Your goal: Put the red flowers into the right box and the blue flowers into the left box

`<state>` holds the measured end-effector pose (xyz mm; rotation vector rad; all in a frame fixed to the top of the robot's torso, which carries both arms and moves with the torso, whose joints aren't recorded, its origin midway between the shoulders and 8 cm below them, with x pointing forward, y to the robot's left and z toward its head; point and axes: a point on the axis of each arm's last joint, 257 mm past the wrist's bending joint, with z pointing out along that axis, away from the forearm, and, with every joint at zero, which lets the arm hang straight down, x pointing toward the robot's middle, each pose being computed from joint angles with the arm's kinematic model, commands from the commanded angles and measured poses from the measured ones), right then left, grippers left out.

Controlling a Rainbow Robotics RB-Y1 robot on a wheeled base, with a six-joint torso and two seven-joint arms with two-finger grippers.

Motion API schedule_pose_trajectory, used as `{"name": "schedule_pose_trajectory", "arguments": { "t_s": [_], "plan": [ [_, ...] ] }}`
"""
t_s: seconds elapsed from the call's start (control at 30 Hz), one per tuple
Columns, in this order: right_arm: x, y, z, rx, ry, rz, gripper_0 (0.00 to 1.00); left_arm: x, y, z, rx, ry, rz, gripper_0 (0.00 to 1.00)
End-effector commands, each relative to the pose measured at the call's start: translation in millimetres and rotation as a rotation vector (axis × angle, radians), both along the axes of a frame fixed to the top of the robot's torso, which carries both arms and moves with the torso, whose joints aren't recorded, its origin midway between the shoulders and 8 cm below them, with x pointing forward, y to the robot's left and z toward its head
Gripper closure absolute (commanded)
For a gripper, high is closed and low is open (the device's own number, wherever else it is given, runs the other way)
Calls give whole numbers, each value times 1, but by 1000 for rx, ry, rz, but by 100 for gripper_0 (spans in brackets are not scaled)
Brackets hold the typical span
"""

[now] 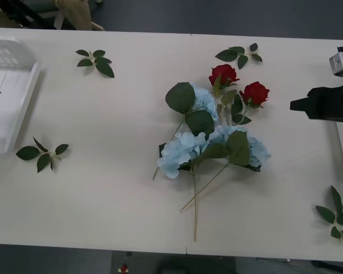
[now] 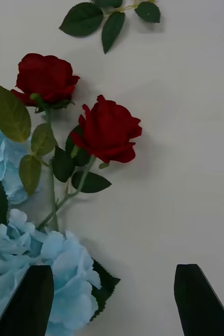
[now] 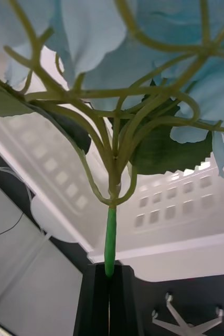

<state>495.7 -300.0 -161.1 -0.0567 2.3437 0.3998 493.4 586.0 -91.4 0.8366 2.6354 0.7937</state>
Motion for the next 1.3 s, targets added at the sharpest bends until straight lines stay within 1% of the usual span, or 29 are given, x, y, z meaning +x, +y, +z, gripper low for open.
{"name": "schedule_pose_trajectory", "arguments": {
  "t_s": [0.03, 0.13, 0.23, 0.3, 0.47, 0.5, 0.53, 0.57, 0.6, 0.67, 0.7, 0.83, 0.93, 0.97, 1.0, 1.03, 1.1, 1.13, 1.2, 1.23, 1.3],
  "plan": [
    [9, 31, 11, 39, -12, -34, 33, 18, 22, 56, 150, -100, 5, 100],
    [14, 50, 9, 45, 8, -51, 33, 15, 35, 59, 221, -91, 39, 100],
    [16, 66, 6, 59, 37, -75, 33, 13, 46, 63, 278, -116, 115, 100],
    [16, 81, 4, 99, 59, -95, 33, 12, 51, 66, 315, -128, 151, 100],
    [17, 101, 0, 150, 82, -122, 34, 17, 53, 65, 381, -152, 179, 99],
    [18, 106, 0, 153, 82, -128, 33, 17, 54, 65, 392, -149, 181, 83],
    [19, 110, -1, 146, 81, -131, 33, 18, 53, 64, 393, -150, 179, 63],
    [21, 114, -1, 142, 78, -135, 33, 18, 55, 65, 395, -152, 182, 50],
    [22, 116, -1, 141, 79, -140, 33, 18, 54, 64, 394, -153, 180, 44],
    [28, 126, 0, 140, 72, -153, 33, 19, 56, 63, 392, -154, 181, 28],
    [30, 131, -2, 146, 74, -159, 33, 20, 56, 60, 386, -154, 180, 24],
    [42, 142, -6, 175, 77, -194, 33, 21, 53, 50, 353, -142, 184, 17],
    [54, 145, -8, 185, 85, -222, 33, 23, 37, 34, 243, -127, 163, 8],
    [58, 145, -10, 181, 91, -230, 34, 24, 25, 26, 184, -108, 129, 5],
    [62, 146, -12, 181, 98, -239, 34, 25, 11, 16, 119, -86, 92, 4],
    [64, 145, -11, 183, 99, -243, 33, 26, 3, 12, 83, -79, 77, 4],
    [69, 143, -16, 181, 115, -263, 33, 27, -33, -5, -65, -46, 12, 4],
    [70, 143, -16, 181, 116, -268, 33, 26, -42, -8, -104, -42, 2, 3],
    [72, 137, -22, 190, 134, -308, 33, 30, -82, -20, -244, -30, -53, 4],
    [73, 136, -22, 196, 137, -317, 33, 32, -92, -21, -273, -32, -70, 4],
    [74, 133, -24, 202, 143, -343, 33, 41, -130, -26, -384, -43, -134, 4]
  ]
}}
